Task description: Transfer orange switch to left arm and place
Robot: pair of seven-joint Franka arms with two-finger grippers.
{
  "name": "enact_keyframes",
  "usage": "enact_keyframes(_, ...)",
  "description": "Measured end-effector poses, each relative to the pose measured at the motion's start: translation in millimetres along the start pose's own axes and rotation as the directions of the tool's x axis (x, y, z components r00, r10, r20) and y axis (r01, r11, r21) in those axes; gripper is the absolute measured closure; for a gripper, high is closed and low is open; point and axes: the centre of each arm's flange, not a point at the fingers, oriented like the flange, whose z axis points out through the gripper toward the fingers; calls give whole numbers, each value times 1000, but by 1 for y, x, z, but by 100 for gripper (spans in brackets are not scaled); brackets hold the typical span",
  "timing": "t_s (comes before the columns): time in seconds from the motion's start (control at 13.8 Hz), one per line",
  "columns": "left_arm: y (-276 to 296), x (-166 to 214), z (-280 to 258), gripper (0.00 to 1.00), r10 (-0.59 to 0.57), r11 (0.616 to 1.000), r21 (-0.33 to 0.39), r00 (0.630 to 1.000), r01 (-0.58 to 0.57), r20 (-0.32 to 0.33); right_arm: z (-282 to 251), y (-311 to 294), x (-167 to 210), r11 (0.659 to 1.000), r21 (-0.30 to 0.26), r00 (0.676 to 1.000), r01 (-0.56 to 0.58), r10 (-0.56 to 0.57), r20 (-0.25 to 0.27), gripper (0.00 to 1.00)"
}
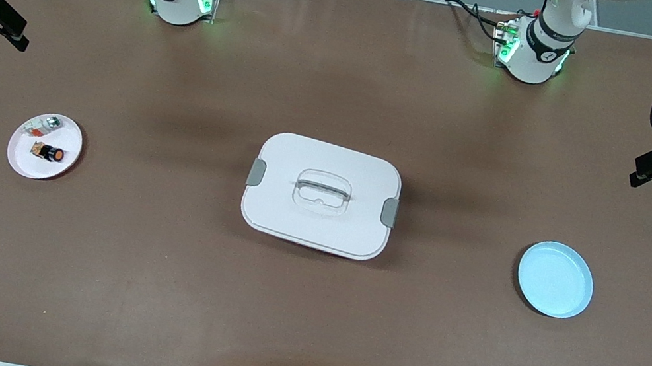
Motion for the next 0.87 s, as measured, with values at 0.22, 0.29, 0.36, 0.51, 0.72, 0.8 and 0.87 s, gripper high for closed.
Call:
enact_keyframes(0.22, 0, 0, 0, 0, 0, 1000, 0, 1000, 0, 0, 0, 7, 0, 1000, 15, 1000, -17, 17, 1, 0)
enact_keyframes(0.29, 0, 0, 0, 0, 0, 1000, 0, 1000, 0, 0, 0, 7, 0, 1000, 15, 1000, -19, 19, 1, 0)
enact_keyframes(0.36, 0, 0, 0, 0, 0, 1000, 0, 1000, 0, 0, 0, 6, 0, 1000, 15, 1000, -17, 17, 1, 0)
enact_keyframes(0.51, 0, 0, 0, 0, 0, 1000, 0, 1000, 0, 0, 0, -1, 0, 1000, 13, 1000, -6, 6, 1, 0)
enact_keyframes(0.72, 0, 0, 0, 0, 1, 1000, 0, 1000, -1, -1, -1, -6, -1, 1000, 12, 1000, 4, -4, 0, 0)
enact_keyframes(0.8, 1, 0, 0, 0, 1, 1000, 0, 1000, -1, -1, -1, -6, -1, 1000, 12, 1000, 3, -3, -2, 0)
enact_keyframes(0.87, 1, 0, -1, 0, 2, 1000, 0, 1000, -2, -1, -1, -6, -1, 1000, 12, 1000, 3, -3, -2, 0)
